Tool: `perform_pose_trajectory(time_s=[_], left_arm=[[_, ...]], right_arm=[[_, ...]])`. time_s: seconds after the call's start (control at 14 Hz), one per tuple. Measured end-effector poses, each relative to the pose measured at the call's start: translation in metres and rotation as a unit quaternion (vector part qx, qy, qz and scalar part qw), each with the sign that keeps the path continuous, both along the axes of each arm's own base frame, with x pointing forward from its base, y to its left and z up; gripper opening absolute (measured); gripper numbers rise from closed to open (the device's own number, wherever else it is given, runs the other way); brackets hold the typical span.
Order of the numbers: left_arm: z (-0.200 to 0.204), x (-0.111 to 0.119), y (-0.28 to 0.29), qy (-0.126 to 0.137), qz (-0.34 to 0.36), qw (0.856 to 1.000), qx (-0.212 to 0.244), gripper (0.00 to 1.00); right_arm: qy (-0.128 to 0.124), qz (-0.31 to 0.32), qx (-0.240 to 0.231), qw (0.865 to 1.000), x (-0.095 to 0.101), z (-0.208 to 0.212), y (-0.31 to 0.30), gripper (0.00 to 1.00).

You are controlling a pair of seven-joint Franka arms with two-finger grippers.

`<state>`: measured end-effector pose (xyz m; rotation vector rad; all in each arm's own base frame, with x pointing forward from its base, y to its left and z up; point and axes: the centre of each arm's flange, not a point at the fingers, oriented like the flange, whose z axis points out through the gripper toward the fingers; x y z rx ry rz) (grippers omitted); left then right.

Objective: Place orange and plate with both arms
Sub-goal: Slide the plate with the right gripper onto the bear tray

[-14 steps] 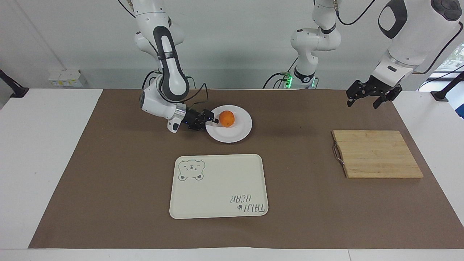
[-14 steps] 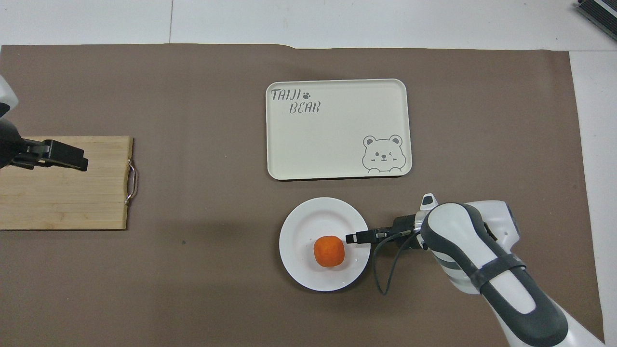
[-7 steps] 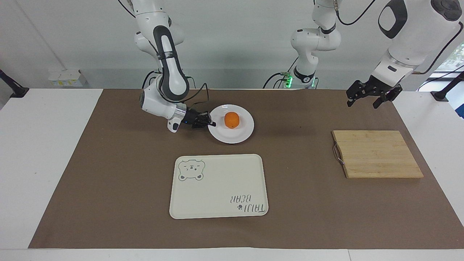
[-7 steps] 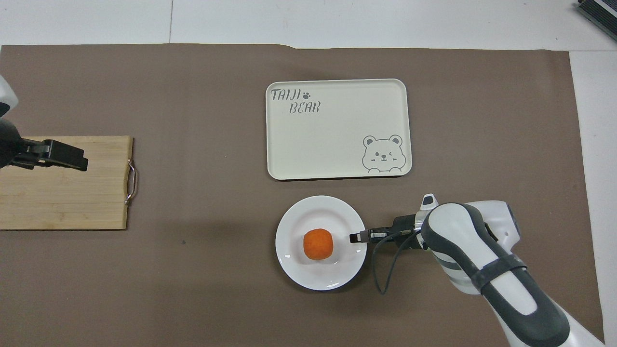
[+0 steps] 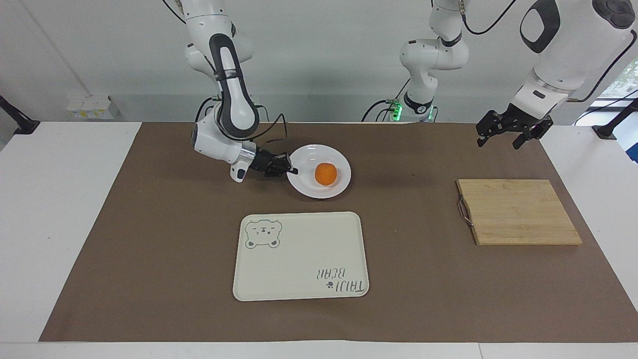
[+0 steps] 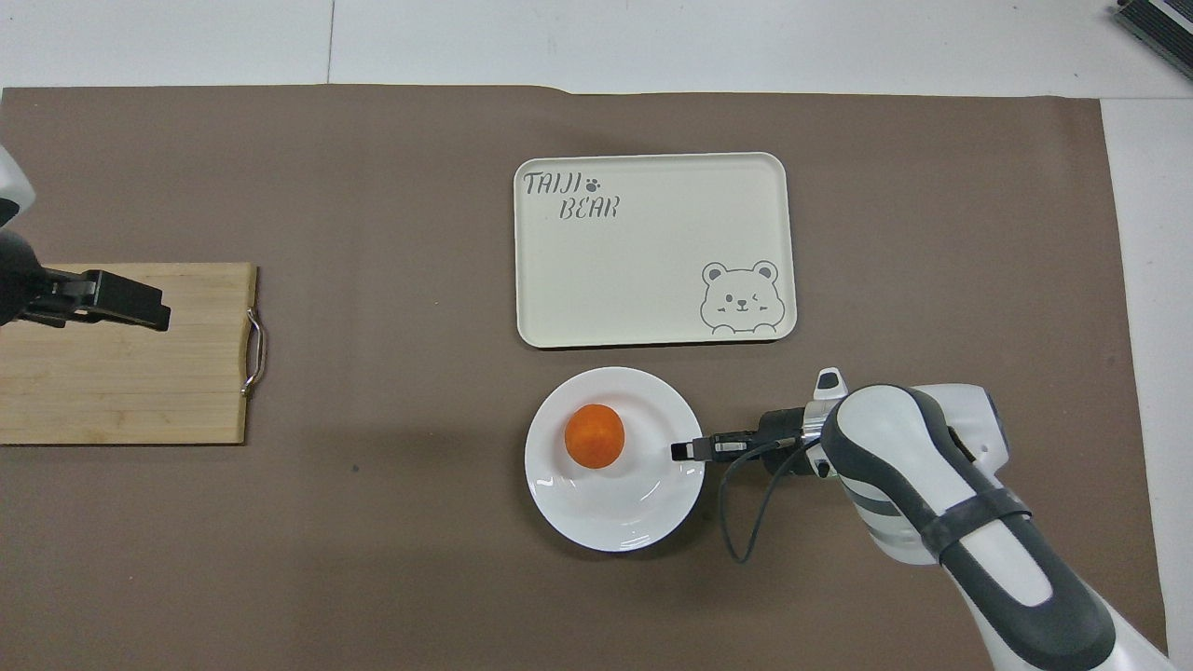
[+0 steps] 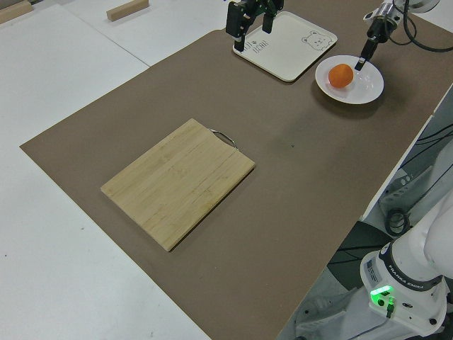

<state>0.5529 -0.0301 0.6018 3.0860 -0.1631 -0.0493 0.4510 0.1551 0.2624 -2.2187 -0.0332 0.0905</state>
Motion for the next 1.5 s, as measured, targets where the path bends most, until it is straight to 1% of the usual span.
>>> perform_pose_trajectory(time_s=[0.14, 0.21, 0.36, 0.5, 0.85, 1.14, 1.28, 1.5], left_arm=[[0.000, 0.000, 0.000, 0.000, 0.000, 1.000, 0.000, 1.00], [0.000, 0.000, 0.000, 0.000, 0.000, 1.000, 0.000, 1.00], [0.000, 0.000, 0.000, 0.000, 0.000, 1.000, 0.000, 1.00], [0.000, 0.000, 0.000, 0.000, 0.000, 1.000, 0.000, 1.00], [0.000, 0.000, 0.000, 0.000, 0.000, 1.000, 0.000, 1.00], [0.000, 0.000, 0.000, 0.000, 0.000, 1.000, 0.000, 1.00], [0.000, 0.000, 0.000, 0.000, 0.000, 1.000, 0.000, 1.00], [0.000, 0.000, 0.000, 0.000, 0.000, 1.000, 0.000, 1.00]], right_arm=[[-0.003, -0.002, 0.017, 1.000, 0.009, 0.008, -0.002, 0.05], [-0.007, -0.004, 0.024, 1.000, 0.017, 0.013, -0.004, 0.05], [-0.018, -0.015, 0.037, 0.999, 0.037, 0.023, -0.010, 0.05], [-0.028, -0.034, 0.050, 0.998, 0.063, 0.034, -0.015, 0.05], [-0.018, -0.078, 0.051, 0.995, 0.130, 0.058, -0.014, 0.05], [0.000, -0.107, 0.028, 0.994, 0.180, 0.078, -0.018, 0.05], [0.008, -0.117, 0.020, 0.993, 0.195, 0.079, -0.018, 0.05], [0.017, -0.125, 0.014, 0.992, 0.209, 0.059, -0.024, 0.05]])
